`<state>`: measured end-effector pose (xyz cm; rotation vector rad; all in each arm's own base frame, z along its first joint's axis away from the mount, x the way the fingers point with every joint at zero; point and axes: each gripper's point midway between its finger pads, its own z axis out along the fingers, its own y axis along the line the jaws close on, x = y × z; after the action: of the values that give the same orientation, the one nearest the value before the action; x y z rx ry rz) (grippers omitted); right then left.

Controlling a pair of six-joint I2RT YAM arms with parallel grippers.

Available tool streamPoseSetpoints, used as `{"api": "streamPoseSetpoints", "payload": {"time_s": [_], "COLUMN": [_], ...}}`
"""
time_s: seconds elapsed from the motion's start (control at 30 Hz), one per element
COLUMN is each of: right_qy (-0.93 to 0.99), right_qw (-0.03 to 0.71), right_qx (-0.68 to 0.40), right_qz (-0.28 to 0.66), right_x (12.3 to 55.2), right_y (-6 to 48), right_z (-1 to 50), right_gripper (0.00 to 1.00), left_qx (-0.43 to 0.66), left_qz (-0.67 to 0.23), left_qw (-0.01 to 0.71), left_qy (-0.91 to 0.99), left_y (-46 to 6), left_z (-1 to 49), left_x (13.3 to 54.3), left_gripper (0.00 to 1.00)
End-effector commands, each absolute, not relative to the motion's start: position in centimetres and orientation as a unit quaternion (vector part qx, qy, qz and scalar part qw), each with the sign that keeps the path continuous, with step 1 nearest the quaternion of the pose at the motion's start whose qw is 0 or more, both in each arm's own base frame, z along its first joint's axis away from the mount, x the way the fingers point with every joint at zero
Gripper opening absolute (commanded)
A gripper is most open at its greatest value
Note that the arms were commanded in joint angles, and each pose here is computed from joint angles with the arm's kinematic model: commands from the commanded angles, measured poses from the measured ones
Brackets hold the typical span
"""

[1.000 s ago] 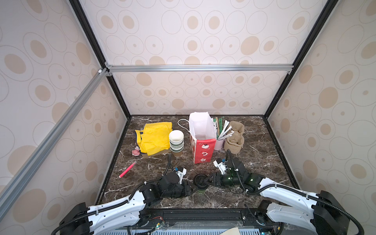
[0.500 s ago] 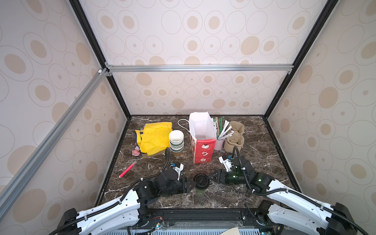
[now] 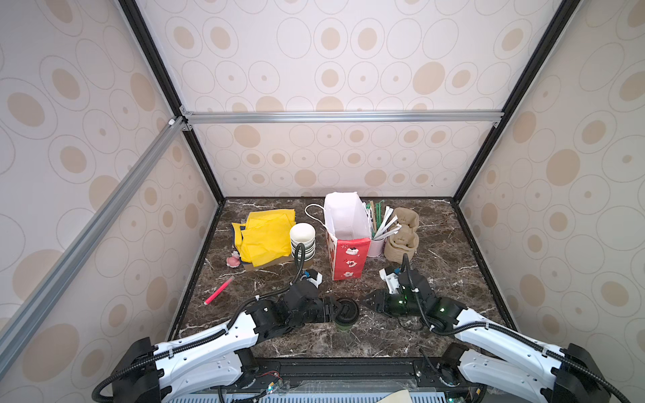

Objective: Pack a coffee takeout order
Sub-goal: Close the lid on the coffee cup.

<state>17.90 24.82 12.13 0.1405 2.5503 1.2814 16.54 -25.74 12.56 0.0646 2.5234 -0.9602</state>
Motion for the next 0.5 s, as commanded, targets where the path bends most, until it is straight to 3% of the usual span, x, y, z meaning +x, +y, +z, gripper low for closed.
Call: {"api": "streamPoseSetpoints", "payload": {"time_s": [0.0,0.47], "right_qy": [0.871,0.88], "right_qw": [0.13,0.094], "right_qx": [0.049,0.055], "right_qz": [0.472,0.463], "right_x": [17.9,16.9], "right_y": [25.7,25.5], "right_z": [12.5,9.5], "right_gripper": [0.33,0.29], "left_qx": [0.025,0.021], "left_qz": [-0.366,-0.35], "left_qw": [0.231,0.199], "left_qy": [0.901,0.915], "left_y": [-26.4,-25.8], "left_z": [13.4,10.5], "left_x": [17.1,16.2], "left_gripper": [0.62,0.49]}}
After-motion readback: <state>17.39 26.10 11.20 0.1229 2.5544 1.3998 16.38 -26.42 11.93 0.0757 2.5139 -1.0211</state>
